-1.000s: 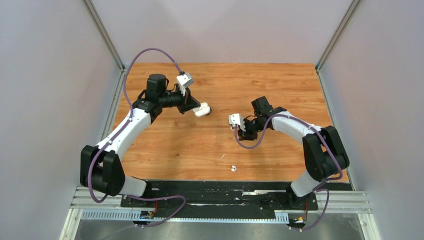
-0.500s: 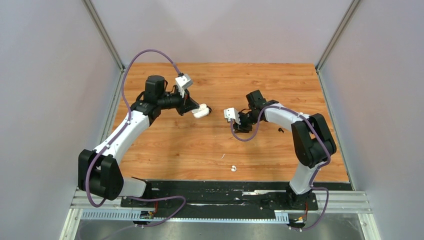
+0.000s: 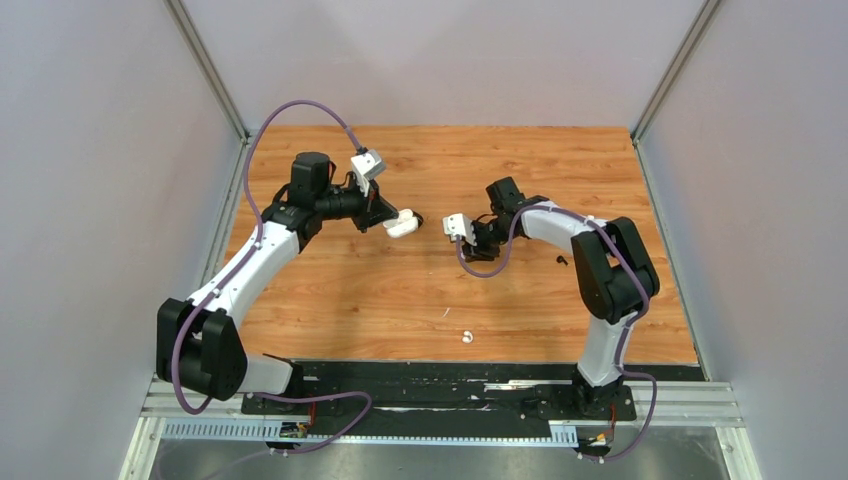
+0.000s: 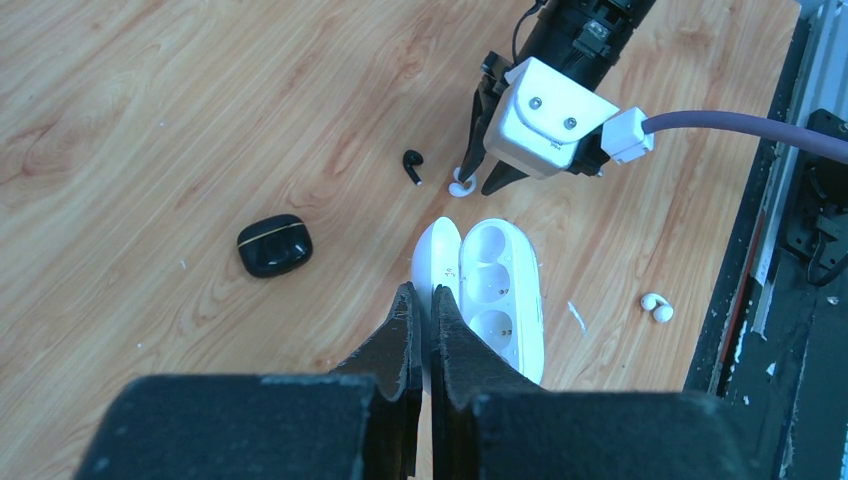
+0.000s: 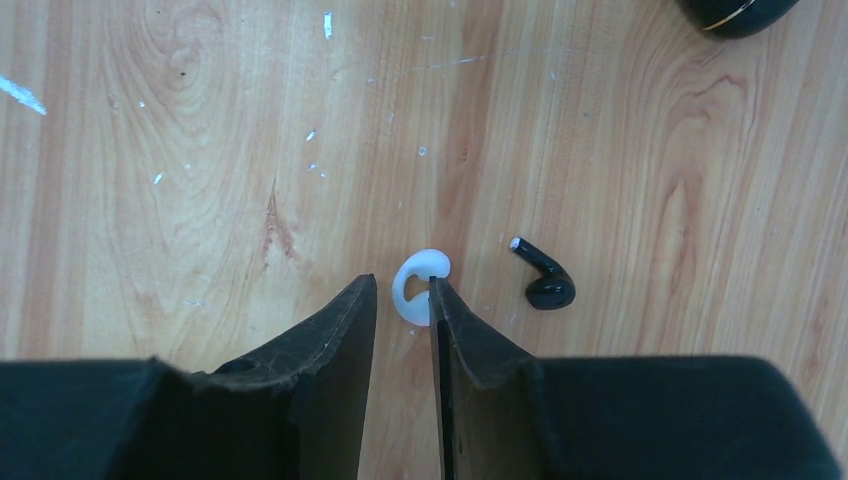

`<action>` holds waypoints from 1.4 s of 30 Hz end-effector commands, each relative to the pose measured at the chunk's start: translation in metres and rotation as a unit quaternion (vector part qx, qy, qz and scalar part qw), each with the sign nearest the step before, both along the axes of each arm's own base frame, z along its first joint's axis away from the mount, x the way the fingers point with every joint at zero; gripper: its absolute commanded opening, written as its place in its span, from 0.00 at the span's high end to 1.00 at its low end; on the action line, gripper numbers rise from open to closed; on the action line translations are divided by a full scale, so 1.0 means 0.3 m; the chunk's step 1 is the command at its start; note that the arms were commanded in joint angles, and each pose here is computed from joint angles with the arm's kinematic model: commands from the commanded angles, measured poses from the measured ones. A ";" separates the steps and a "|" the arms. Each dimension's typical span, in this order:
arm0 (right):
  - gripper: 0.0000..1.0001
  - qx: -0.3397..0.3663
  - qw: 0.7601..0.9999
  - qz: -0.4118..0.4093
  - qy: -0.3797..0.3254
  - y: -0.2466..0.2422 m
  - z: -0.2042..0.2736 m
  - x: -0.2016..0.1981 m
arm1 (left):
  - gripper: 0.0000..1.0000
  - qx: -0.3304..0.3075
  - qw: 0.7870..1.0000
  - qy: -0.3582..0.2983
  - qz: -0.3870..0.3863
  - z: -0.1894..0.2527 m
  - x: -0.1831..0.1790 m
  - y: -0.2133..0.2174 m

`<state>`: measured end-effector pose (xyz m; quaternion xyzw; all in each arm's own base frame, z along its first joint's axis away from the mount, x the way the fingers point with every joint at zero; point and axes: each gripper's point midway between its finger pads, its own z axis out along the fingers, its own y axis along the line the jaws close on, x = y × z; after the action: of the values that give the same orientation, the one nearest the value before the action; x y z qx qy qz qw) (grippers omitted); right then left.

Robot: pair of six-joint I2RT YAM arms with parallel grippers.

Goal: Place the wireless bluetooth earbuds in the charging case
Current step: Pick up the earbud from the center of the board, then place the earbud in the charging case.

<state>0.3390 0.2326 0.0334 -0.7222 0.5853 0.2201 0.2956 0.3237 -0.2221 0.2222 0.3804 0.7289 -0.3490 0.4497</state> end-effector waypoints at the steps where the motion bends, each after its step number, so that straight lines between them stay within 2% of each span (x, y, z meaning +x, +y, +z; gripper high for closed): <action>1: 0.71 -0.011 1.000 0.008 -0.007 -0.001 -0.019 0.030 | 1.00 -0.005 1.000 -0.019 -0.002 0.032 0.007 -0.002; 6: 0.71 -0.013 1.000 0.005 -0.010 0.002 -0.019 0.046 | 1.00 -0.004 1.000 -0.017 -0.001 0.029 0.017 -0.003; 9: 0.74 -0.011 1.000 0.000 -0.012 0.005 -0.009 0.062 | 1.00 -0.005 1.000 -0.016 -0.002 0.029 0.022 -0.006; 12: 0.82 -0.005 1.000 -0.006 -0.014 0.011 0.011 0.077 | 1.00 -0.006 1.000 -0.018 -0.001 0.032 0.028 -0.008; 17: 1.00 0.011 1.000 -0.022 -0.008 0.018 0.071 0.097 | 1.00 -0.008 1.000 -0.017 -0.004 0.030 0.029 -0.011; 20: 1.00 0.033 0.999 -0.024 0.001 0.036 0.176 0.093 | 1.00 -0.008 1.000 -0.015 -0.013 0.024 0.029 -0.018; 24: 1.00 0.095 0.995 -0.017 0.009 0.092 0.443 0.086 | 1.00 -0.007 0.999 -0.024 -0.030 0.012 0.048 -0.033; 28: 1.00 0.159 0.986 -0.003 0.040 0.145 0.680 0.037 | 1.00 -0.005 0.998 -0.049 -0.041 0.010 0.091 -0.061; 31: 1.00 0.197 0.980 0.020 0.032 0.191 0.812 -0.001 | 1.00 -0.002 0.996 -0.080 -0.047 0.027 0.113 -0.085; 36: 1.00 0.213 0.975 0.063 -0.029 0.288 0.900 -0.045 | 1.00 -0.010 0.993 -0.101 -0.066 0.073 0.104 -0.130; 42: 1.00 0.214 0.968 0.112 -0.063 0.373 0.899 -0.131 | 1.00 -0.025 0.987 -0.137 -0.077 0.133 0.073 -0.143</action>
<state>0.3182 0.3325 0.2916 -0.7014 0.4629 0.3228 0.4353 0.3460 -0.2599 0.2209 0.4438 0.6762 -0.3552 0.4685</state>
